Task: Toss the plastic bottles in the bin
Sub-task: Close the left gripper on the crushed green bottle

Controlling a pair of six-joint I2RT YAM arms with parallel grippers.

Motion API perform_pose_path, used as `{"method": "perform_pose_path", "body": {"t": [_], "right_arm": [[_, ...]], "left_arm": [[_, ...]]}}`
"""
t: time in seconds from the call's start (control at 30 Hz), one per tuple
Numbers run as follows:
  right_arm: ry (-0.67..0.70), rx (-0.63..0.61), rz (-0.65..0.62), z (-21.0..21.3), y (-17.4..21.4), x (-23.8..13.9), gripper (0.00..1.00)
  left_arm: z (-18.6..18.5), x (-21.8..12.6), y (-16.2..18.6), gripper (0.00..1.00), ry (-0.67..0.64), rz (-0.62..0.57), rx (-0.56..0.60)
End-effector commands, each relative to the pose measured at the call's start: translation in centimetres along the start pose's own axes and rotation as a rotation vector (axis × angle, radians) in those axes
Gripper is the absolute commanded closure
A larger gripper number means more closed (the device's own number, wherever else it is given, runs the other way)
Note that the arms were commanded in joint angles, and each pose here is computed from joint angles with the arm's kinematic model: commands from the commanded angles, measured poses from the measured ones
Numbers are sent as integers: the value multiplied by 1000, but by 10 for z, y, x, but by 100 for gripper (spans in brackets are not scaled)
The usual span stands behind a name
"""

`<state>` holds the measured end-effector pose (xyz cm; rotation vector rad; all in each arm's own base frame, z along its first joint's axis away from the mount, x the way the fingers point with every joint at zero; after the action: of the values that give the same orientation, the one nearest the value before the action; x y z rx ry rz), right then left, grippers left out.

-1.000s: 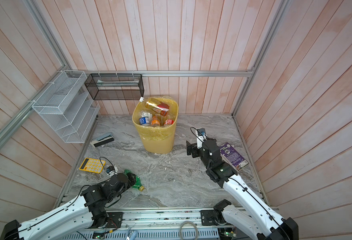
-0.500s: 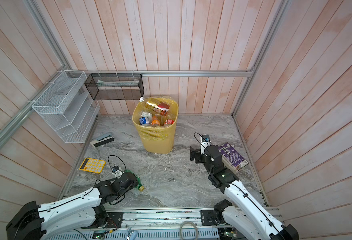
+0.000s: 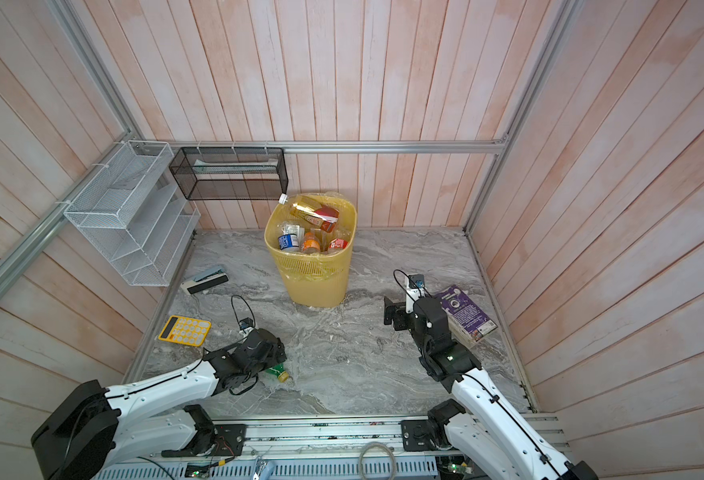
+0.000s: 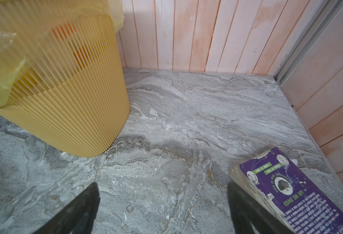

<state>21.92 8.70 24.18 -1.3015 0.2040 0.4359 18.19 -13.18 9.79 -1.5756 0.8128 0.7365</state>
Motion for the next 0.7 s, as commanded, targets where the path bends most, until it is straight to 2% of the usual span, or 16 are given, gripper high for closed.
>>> {"method": "perform_pose_path", "body": {"t": [0.0,0.4,0.67], "right_arm": [[-12,17,13,0,5,3,2],[-15,17,21,-1,8,7,2],[-21,21,23,-1,10,9,2]], "left_arm": [[-14,1,-13,4,53,-8,92],[-37,4,-34,0,88,9,305],[-33,10,-19,6,29,80,369]]}}
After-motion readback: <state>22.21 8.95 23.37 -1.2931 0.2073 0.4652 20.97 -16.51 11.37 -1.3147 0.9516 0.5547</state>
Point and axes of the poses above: each gripper's point midway between its finger pads, its own x axis out along the fingers, its own z axis along the line the jaws close on, y = z × x, the point moved 8 cm from there along -x, back along the fingers, and after that the axes turned 13 degrees about x, right-handed, at the moved point
